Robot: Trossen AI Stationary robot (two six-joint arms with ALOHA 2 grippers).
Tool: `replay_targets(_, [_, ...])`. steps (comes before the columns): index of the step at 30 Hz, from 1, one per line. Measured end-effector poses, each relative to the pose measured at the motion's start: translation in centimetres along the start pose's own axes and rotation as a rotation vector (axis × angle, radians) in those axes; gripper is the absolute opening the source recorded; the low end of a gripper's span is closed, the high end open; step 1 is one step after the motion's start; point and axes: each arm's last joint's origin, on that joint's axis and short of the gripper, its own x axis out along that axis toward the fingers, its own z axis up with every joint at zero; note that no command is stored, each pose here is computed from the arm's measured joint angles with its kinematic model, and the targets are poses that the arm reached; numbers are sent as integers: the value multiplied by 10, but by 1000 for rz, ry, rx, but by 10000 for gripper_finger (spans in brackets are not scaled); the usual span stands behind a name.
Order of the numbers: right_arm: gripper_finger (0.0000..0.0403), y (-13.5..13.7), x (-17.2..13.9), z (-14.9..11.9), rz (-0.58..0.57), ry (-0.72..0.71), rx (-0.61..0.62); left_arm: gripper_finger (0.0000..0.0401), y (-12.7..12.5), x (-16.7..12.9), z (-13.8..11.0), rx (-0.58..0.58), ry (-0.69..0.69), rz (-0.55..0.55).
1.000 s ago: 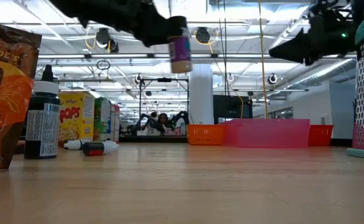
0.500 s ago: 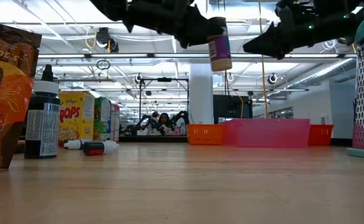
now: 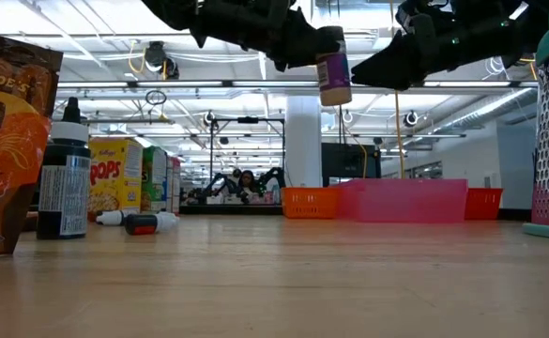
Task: Pick & Place Kitchen Items
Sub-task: Put the purple spice bottle into the red bin
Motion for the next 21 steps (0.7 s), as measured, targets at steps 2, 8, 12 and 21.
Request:
replay_targets(2, [241, 1, 0, 1, 2, -14, 0, 192, 2, 0, -1, -1, 2, 5])
replay_targets(8, [247, 4, 11, 1, 13, -64, 0, 192, 2, -1, 1, 2, -10, 9])
replay_targets(12, [240, 5, 23, -6, 12, -60, 0, 192, 2, 0, 1, 5, -17, 9])
replay_targets(21, [230, 5, 45, 8, 10, -69, -8, 192, 1, 0, 0, -6, 1, 4])
